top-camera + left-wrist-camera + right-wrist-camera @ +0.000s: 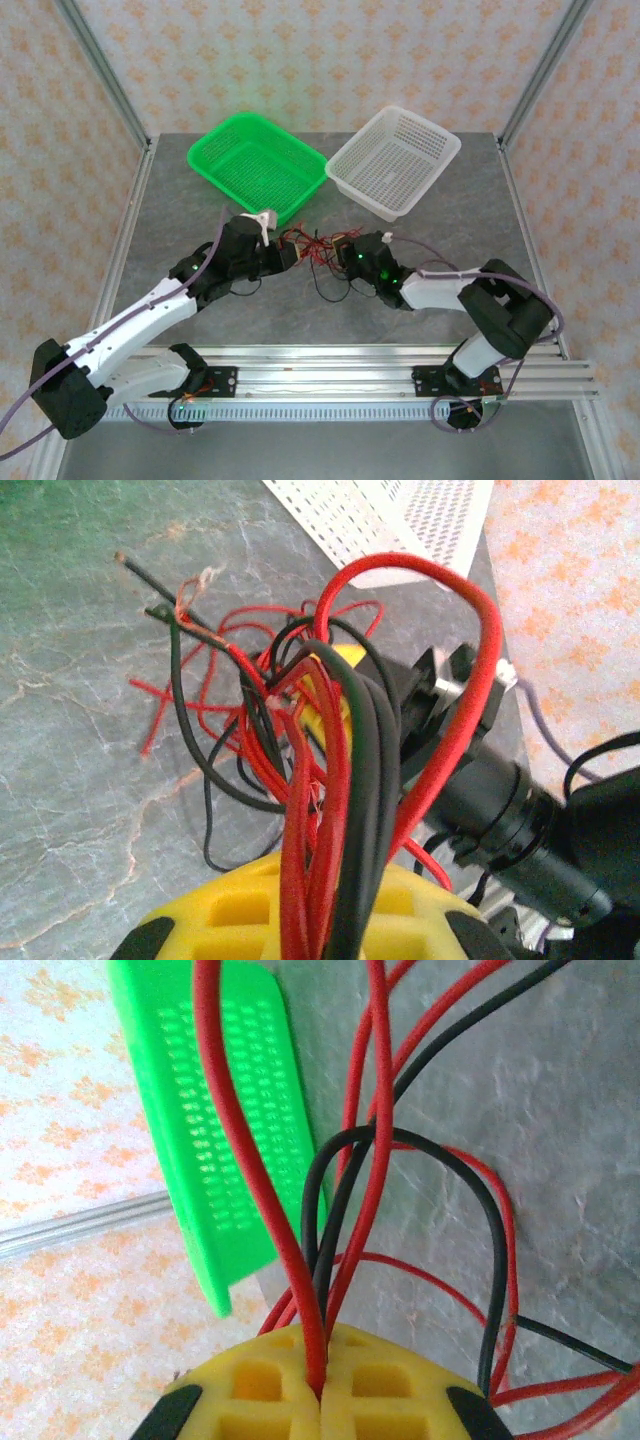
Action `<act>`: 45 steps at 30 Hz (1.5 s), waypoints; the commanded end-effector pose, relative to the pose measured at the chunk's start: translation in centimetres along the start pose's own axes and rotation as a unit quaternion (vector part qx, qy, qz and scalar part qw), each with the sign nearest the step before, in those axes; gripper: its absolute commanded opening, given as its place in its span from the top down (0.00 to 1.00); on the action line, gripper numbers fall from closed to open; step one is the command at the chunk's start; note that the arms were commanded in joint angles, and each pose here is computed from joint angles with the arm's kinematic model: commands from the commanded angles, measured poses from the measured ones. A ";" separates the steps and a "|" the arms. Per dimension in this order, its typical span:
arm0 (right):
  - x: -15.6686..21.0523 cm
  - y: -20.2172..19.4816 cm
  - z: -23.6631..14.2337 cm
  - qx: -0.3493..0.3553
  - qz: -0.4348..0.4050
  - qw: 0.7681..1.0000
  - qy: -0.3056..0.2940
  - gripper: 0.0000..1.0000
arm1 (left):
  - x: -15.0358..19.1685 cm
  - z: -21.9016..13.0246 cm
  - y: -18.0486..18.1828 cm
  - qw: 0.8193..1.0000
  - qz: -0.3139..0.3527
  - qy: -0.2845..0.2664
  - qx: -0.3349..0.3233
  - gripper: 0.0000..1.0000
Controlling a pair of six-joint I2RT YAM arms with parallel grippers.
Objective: Untangle the cables
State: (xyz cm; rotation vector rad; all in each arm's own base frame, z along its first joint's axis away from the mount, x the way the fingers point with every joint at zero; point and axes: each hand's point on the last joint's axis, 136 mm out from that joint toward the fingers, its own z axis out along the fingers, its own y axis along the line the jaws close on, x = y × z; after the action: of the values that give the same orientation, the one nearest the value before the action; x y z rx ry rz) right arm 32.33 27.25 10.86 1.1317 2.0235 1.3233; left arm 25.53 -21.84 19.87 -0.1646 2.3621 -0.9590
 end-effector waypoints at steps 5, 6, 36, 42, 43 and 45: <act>-6.4 3.6 -4.5 0.033 -0.161 0.974 -0.155 1.00 | 2.8 -0.4 2.2 0.999 0.007 0.043 -0.028 1.00; -7.0 3.9 -5.3 0.042 -0.181 0.968 -0.170 1.00 | 3.2 -0.2 2.9 0.998 0.007 0.049 -0.039 1.00; -6.1 -0.8 -8.8 0.273 -0.436 0.857 -0.035 0.31 | 9.3 10.2 12.1 0.973 -0.005 0.140 -0.185 0.51; -4.2 0.0 -9.7 0.248 -0.436 0.865 -0.004 0.31 | 5.5 7.1 9.2 0.974 0.040 0.103 -0.200 0.28; -3.9 0.1 -9.8 0.247 -0.439 0.864 -0.001 0.31 | 4.6 6.3 8.9 0.972 0.048 0.092 -0.209 0.25; -3.4 0.5 -10.2 0.245 -0.445 0.861 0.002 0.31 | 3.3 4.7 8.7 0.968 0.060 0.073 -0.231 0.23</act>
State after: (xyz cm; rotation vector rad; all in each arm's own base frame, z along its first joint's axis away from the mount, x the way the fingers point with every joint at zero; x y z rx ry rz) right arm 27.54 18.82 13.96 0.2668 2.4665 0.3360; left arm 26.20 -22.19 7.48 -0.1389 2.6874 -0.5555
